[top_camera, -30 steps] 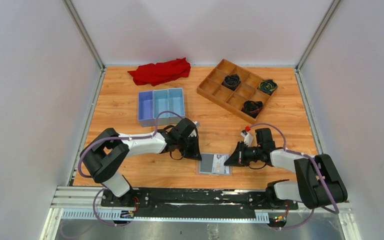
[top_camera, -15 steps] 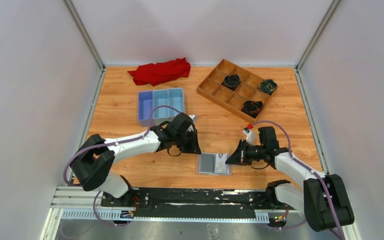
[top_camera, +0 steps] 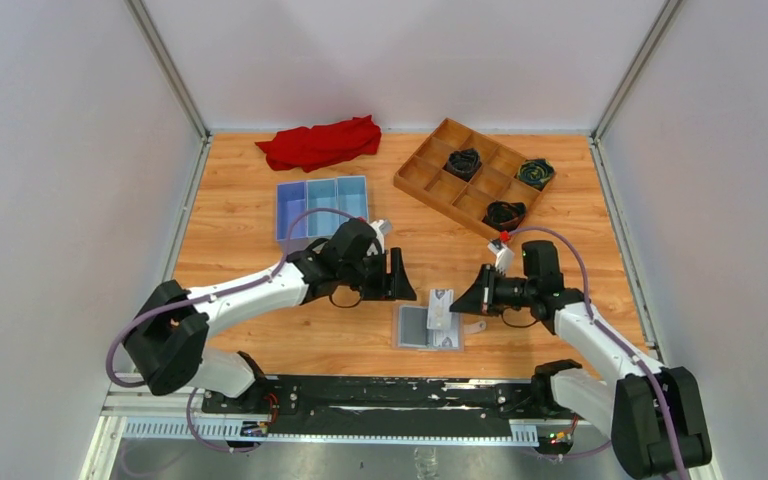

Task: Take the credit cards out of the card holder
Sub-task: Remove the credit card from the card holder, then place the credit card in the storage box.

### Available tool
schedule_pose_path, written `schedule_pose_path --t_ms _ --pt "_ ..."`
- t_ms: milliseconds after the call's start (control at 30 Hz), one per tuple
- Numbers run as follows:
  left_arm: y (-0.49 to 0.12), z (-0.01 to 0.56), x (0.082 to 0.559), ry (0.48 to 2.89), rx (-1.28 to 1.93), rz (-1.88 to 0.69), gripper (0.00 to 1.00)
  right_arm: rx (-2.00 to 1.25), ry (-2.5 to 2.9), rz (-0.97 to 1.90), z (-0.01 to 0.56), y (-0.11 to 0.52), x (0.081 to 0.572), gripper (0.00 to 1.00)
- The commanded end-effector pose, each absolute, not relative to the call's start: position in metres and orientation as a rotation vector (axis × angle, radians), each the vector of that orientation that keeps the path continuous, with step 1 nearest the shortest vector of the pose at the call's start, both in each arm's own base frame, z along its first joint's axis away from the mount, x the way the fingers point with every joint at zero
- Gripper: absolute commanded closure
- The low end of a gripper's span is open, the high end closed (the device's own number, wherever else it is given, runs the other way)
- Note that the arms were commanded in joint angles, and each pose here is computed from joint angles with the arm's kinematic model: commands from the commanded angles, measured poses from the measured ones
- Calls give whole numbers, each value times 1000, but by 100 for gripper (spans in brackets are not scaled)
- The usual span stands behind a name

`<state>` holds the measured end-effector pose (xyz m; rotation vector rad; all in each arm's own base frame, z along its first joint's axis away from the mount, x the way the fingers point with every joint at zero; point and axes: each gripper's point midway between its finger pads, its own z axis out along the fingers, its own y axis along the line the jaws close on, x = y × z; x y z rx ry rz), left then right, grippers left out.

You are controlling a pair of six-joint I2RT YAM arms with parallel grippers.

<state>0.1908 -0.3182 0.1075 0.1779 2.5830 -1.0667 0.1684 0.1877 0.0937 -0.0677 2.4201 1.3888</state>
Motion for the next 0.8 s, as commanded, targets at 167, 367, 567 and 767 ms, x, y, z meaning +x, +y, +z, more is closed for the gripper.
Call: schedule_pose_path --t_ms 167,367,567,767 --pt "-325 139 184 2457 215 -1293 25 -143 2257 1510 143 197 178 100" --pt "-324 145 184 2393 279 -1298 24 -161 2170 1587 161 203 178 100" --pt "-328 159 183 2307 362 -1337 24 -168 2127 1612 170 205 181 100" --pt "-332 176 182 2236 412 -1380 24 -169 2086 1658 179 211 182 100"
